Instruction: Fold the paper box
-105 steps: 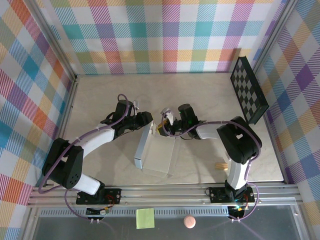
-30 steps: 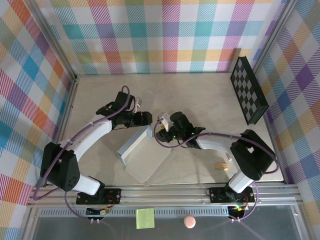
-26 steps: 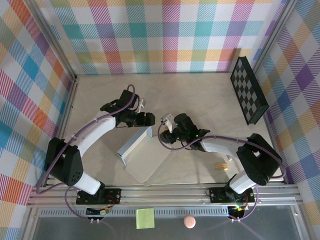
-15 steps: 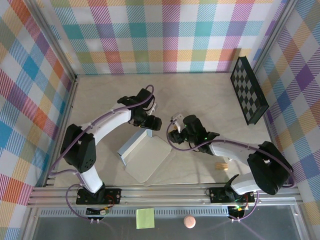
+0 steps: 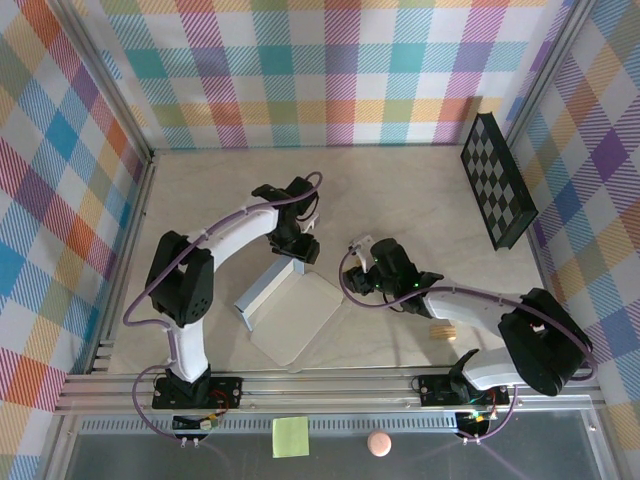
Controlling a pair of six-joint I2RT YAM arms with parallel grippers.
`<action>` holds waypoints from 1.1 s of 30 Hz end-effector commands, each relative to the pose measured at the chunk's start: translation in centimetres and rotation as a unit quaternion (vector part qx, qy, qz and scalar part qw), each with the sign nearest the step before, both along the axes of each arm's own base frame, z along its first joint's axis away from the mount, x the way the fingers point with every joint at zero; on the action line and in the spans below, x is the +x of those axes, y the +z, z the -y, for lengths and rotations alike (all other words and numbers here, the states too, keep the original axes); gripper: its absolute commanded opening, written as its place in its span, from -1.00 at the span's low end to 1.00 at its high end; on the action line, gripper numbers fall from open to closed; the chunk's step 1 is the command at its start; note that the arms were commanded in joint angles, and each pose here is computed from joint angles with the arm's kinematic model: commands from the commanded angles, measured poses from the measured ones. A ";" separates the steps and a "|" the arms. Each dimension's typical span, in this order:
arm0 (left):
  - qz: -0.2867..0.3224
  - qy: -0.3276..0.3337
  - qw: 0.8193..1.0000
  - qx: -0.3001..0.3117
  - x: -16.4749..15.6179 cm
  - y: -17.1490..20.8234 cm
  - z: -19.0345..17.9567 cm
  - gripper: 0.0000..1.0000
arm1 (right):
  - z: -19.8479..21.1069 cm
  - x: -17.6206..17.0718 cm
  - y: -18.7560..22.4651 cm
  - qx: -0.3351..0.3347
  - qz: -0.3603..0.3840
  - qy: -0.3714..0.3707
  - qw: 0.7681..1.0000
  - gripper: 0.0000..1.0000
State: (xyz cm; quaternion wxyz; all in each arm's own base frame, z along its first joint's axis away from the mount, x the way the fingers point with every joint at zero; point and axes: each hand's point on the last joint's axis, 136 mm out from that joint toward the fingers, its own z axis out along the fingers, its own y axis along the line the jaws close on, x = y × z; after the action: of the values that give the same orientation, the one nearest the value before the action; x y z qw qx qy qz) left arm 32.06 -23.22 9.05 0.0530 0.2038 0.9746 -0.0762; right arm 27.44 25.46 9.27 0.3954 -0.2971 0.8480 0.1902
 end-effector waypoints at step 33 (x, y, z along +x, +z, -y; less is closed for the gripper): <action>0.039 0.011 0.999 -0.015 0.9 2.5 -1.5 -0.63 | 1.8 -0.3 3.9 0.036 0.004 -0.055 0.998 -0.03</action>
State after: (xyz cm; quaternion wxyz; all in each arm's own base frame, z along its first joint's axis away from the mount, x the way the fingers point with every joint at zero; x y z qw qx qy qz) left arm 32.50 -22.12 9.04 0.0567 0.2159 0.9732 -0.0557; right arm 27.13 24.13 11.83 0.4139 -0.2621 0.8509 0.1896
